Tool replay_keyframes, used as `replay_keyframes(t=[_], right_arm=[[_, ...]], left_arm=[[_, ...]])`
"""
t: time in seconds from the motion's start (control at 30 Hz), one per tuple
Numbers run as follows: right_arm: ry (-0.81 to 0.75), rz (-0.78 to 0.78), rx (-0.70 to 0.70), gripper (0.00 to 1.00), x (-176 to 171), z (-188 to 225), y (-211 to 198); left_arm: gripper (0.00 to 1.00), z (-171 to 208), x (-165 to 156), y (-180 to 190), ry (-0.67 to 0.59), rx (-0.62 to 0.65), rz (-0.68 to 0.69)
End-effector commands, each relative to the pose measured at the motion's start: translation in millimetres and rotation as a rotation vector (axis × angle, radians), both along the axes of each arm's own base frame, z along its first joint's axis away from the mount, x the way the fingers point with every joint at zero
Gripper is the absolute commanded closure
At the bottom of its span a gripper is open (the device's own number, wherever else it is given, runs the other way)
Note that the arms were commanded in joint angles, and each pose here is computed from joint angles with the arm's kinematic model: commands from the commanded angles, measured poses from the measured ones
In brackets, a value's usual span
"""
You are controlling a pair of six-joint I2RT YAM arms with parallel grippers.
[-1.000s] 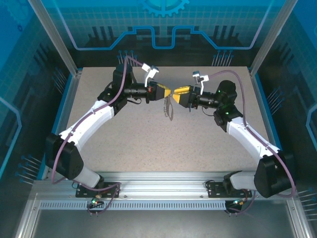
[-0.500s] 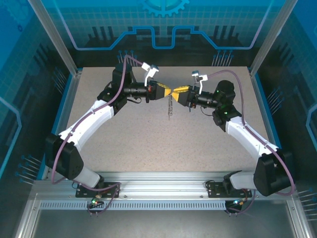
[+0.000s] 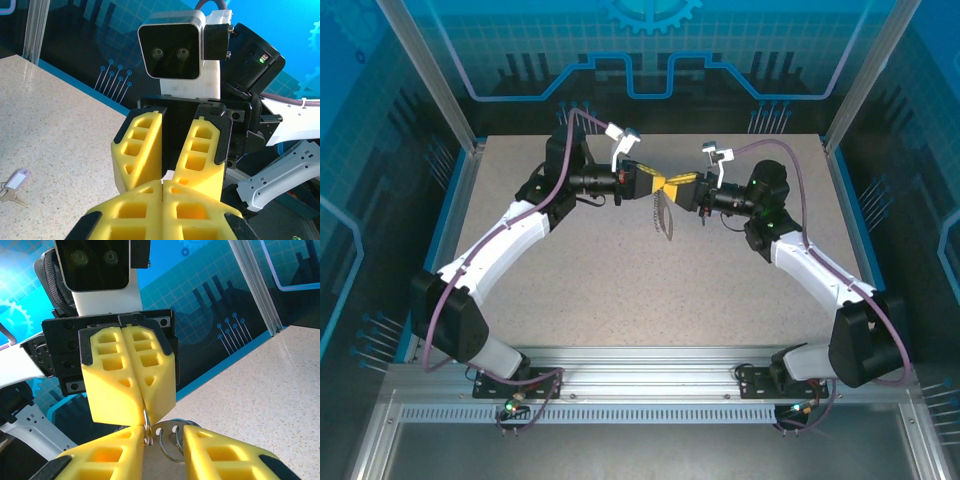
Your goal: Put the keys on the keyring
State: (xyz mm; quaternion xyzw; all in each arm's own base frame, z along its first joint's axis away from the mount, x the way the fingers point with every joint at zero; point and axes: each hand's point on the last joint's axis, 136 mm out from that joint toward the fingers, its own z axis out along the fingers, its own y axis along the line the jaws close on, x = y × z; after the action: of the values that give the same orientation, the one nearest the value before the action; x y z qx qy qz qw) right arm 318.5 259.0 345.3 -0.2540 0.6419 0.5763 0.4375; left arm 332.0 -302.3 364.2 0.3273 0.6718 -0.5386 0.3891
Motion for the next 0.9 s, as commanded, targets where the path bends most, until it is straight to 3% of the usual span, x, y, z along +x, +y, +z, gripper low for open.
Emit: replay_keyframes(t=[0.0,0.33,0.53,0.67,0.7,0.77,0.87], right_arm=[[-0.049,-0.016,0.025,0.72,4.4,18.0,1.9],[-0.051,-0.028,0.037,0.83,5.6,22.1,0.8],[-0.053,-0.033,0.044,1.0,5.6,24.6,0.3],[-0.046,-0.044,0.048,1.0,6.6,23.8,-0.5],[-0.043,-0.045,0.048,0.96,6.7,23.2,-0.6],[-0.037,-0.056,0.051,0.77,8.2,22.9,-1.8],[-0.038,-0.063,0.055,0.76,8.8,23.8,-3.3]], left_arm=[[1.0,18.6,-12.0,-4.7,-0.052,-0.021,-0.056],[1.0,14.4,-16.1,-6.2,-0.041,-0.018,-0.079],[1.0,12.0,-17.9,-7.7,-0.032,-0.017,-0.092],[1.0,11.7,-19.4,-8.0,-0.031,-0.018,-0.096],[1.0,11.0,-19.7,-7.9,-0.029,-0.017,-0.096],[1.0,11.6,-20.4,-7.5,-0.031,-0.017,-0.096],[1.0,11.8,-21.9,-7.6,-0.029,-0.017,-0.099]])
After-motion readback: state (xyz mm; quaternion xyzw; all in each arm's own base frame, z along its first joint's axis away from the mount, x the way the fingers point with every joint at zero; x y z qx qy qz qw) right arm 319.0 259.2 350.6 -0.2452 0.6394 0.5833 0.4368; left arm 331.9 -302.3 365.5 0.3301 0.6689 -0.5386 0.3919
